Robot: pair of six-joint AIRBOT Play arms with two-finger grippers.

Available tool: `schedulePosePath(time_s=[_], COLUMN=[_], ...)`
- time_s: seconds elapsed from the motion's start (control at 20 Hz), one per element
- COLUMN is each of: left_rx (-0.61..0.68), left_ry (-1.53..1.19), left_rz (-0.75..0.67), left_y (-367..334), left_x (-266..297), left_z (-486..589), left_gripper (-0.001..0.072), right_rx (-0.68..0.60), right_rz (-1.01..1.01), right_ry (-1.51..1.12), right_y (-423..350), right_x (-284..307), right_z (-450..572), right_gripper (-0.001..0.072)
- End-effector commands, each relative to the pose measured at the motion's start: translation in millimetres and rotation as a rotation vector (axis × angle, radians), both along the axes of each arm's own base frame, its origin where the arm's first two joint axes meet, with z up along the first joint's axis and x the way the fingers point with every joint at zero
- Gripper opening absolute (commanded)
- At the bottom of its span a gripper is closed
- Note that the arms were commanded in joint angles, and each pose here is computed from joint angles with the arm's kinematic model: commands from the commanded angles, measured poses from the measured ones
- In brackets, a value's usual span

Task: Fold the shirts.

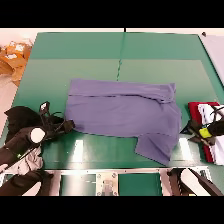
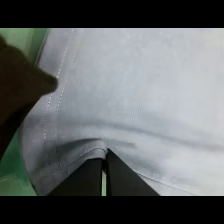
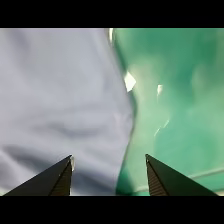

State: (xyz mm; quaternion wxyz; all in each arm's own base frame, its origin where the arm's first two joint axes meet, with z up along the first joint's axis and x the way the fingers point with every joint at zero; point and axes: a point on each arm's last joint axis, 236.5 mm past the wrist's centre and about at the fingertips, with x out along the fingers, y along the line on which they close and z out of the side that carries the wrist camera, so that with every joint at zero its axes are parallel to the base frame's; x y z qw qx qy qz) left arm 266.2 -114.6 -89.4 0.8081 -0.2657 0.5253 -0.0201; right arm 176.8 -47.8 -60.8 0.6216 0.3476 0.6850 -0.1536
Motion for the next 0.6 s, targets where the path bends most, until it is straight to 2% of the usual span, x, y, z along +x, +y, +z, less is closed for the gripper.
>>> schedulePosePath(time_s=[0.0,0.15,0.55], left_rx=[0.006,0.014,0.0], left_ry=[-0.036,-0.041,-0.025], left_rz=[-0.022,-0.038,-0.038], left_y=[-1,-1,-4], left_x=[8,7,4], left_z=[7,7,7], left_gripper=[0.0022,0.0021,0.0021], right_rx=[0.13,0.125,0.231], right_rz=[-0.044,-0.077,-0.143], right_ry=[0.096,0.111,-0.012], right_y=[40,47,70], right_x=[-34,-47,-16], right_z=[-25,-50,-46], right_gripper=[0.0514,0.0513,0.0513])
